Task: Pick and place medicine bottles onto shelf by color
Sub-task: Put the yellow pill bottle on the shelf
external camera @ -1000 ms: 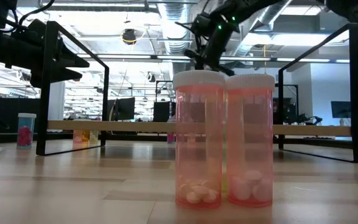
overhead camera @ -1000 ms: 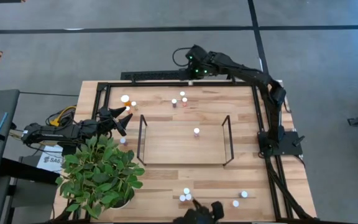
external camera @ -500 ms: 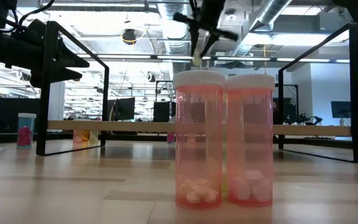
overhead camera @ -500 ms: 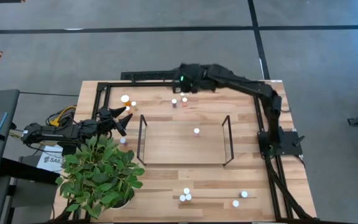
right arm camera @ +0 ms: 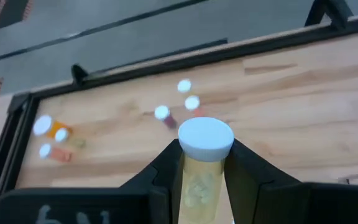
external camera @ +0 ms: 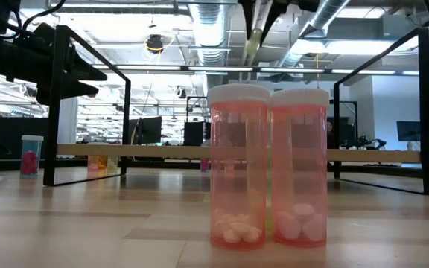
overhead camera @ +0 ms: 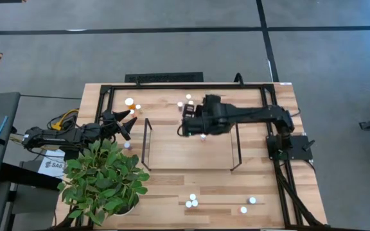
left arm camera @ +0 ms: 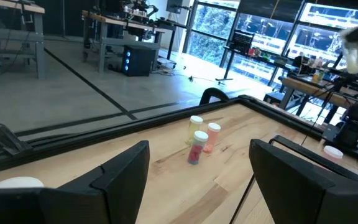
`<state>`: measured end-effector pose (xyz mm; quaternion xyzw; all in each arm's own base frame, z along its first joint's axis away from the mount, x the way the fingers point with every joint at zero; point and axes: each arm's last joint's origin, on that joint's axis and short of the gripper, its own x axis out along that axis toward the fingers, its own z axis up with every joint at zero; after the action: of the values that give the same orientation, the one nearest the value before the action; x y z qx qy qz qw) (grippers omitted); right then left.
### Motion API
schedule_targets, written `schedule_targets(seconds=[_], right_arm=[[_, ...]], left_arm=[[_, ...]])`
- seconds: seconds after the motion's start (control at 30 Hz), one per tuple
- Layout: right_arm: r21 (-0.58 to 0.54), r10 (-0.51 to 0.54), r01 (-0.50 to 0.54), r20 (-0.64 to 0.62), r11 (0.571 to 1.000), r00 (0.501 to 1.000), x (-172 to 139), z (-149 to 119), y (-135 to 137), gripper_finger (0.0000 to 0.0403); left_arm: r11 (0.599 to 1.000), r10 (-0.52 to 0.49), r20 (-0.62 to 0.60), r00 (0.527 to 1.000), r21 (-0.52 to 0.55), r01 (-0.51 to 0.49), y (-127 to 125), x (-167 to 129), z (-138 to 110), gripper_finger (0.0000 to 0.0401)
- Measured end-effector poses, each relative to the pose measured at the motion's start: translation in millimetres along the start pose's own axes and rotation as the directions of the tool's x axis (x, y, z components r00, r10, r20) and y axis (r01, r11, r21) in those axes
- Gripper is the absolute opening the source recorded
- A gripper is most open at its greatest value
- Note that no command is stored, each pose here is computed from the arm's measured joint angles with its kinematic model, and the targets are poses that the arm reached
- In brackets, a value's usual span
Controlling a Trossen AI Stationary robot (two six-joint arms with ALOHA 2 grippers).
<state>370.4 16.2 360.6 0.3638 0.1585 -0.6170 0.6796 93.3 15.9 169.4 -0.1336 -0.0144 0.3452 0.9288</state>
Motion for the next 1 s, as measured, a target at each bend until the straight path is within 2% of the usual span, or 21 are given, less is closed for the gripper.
schedule_targets(seconds=[0.13, 0.37, 0.53, 0.63, 0.77, 0.9, 1.0], right_arm=[[-0.058, 0.025, -0.027, -0.028, 0.998, 0.999, -13, -18, -3, 0.0108], [-0.163, 0.067, -0.092, -0.152, 0.982, 0.986, -47, -56, -15, 0.0108], [-0.188, 0.135, -0.171, -0.191, 0.967, 0.972, -71, -80, -22, 0.0108], [-0.219, 0.215, -0.257, -0.201, 0.941, 0.956, -84, -92, -22, 0.0108], [-0.275, 0.319, -0.373, -0.223, 0.886, 0.921, -99, -102, -17, 0.0108], [-0.316, 0.399, -0.458, -0.235, 0.831, 0.886, -104, -105, -9, 0.0108], [-0.313, 0.457, -0.500, -0.204, 0.808, 0.866, -107, -105, -2, 0.0108]], left_arm=[[1.000, 0.000, 0.000, 1.000, 0.000, 0.000, 0, 0, 0, 0.0265], [1.000, 0.000, 0.000, 1.000, 0.000, 0.000, 0, 0, 0, 0.0265], [1.000, 0.000, 0.000, 1.000, 0.000, 0.000, 0, 0, 0, 0.0265], [1.000, 0.000, 0.000, 1.000, 0.000, 0.000, 0, 0, 0, 0.0265], [1.000, 0.000, 0.000, 1.000, 0.000, 0.000, 0, 0, 0, 0.0265], [1.000, 0.000, 0.000, 1.000, 0.000, 0.000, 0, 0, 0, 0.0265], [1.000, 0.000, 0.000, 1.000, 0.000, 0.000, 0, 0, 0, 0.0265]])
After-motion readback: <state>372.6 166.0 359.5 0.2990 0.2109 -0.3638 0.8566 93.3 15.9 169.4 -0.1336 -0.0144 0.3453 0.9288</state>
